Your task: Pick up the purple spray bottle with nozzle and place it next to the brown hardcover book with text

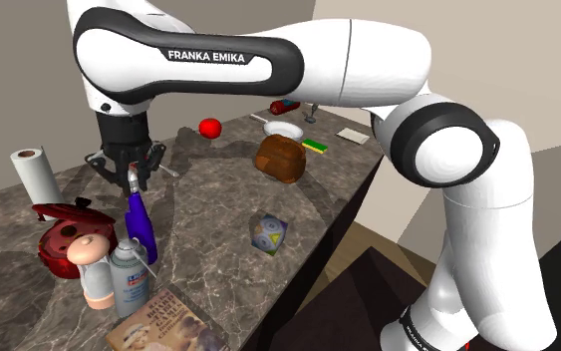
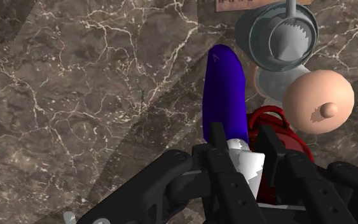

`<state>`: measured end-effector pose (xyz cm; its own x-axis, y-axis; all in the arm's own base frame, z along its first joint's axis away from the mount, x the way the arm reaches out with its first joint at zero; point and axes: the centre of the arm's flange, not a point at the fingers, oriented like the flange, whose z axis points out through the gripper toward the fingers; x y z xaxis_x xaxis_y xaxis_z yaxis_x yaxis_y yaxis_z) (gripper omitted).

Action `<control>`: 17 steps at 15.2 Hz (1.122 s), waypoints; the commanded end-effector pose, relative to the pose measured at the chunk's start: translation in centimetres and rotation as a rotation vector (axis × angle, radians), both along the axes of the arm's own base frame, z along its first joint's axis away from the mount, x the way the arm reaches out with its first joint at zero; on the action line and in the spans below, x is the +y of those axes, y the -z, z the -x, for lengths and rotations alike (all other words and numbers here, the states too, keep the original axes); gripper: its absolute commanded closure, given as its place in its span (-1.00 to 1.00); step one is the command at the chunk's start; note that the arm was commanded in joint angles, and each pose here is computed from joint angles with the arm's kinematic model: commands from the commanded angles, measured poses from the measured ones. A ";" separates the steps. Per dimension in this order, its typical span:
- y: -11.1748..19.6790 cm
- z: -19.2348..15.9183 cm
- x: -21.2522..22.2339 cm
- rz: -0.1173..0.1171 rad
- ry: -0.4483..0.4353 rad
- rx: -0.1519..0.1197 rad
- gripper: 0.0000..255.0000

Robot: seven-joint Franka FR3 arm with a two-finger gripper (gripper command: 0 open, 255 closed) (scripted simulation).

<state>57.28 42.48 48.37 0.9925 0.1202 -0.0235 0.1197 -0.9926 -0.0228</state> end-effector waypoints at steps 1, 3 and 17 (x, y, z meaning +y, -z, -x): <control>1.0 0.0 -0.1 0.000 0.000 -0.001 1.00; 2.1 0.0 -0.1 0.000 0.000 -0.001 1.00; 5.1 0.0 -0.1 0.000 0.000 -0.001 -1.00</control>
